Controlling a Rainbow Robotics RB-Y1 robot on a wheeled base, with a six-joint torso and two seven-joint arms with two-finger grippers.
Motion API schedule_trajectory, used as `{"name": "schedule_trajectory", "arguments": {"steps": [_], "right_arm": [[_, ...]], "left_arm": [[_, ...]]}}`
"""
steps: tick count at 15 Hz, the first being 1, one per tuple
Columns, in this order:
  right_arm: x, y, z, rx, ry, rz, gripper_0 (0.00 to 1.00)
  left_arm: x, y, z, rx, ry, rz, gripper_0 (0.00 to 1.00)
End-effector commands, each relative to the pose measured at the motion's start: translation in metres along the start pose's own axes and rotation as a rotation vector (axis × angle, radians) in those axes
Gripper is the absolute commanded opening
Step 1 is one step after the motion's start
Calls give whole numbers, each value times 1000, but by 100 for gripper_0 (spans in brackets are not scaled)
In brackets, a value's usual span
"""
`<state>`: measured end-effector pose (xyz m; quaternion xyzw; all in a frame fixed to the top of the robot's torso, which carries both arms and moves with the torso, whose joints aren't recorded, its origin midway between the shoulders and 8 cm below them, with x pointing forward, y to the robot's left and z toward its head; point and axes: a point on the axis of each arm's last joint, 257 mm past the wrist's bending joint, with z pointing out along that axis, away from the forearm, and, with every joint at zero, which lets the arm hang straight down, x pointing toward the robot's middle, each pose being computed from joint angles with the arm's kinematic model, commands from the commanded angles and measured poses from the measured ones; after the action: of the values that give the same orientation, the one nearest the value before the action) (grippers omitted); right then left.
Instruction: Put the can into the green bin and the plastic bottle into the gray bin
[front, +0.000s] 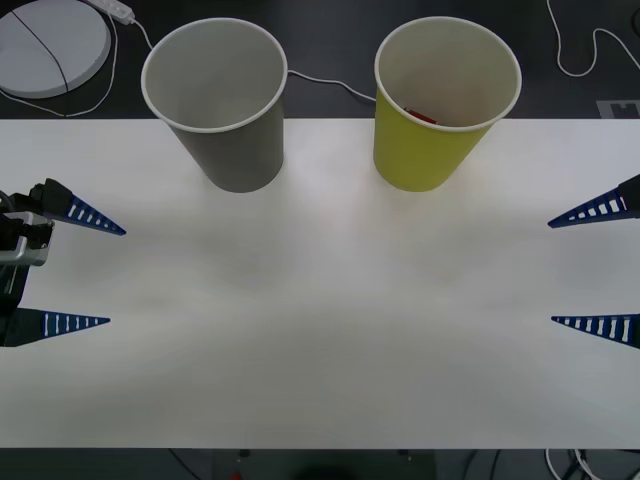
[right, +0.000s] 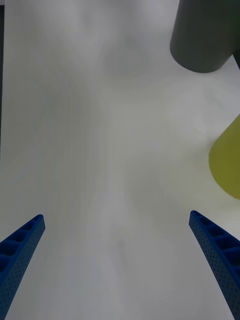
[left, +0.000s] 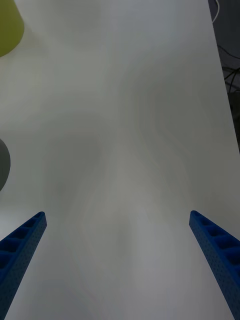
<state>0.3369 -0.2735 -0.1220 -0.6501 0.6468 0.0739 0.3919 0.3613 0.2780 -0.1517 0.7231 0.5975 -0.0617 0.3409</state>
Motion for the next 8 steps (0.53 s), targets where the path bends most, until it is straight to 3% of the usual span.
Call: {"name": "schedule_trajectory", "arguments": {"steps": [1, 3, 8], "right_arm": [[8, 6, 2, 1, 30, -2, 100], [14, 7, 6, 18, 62, -10, 100], [30, 5, 11, 42, 80, 16, 100]], "left_arm": [[0, 0, 0, 0, 0, 0, 100], [0, 0, 0, 0, 0, 0, 100], [0, 0, 0, 0, 0, 0, 100]]}}
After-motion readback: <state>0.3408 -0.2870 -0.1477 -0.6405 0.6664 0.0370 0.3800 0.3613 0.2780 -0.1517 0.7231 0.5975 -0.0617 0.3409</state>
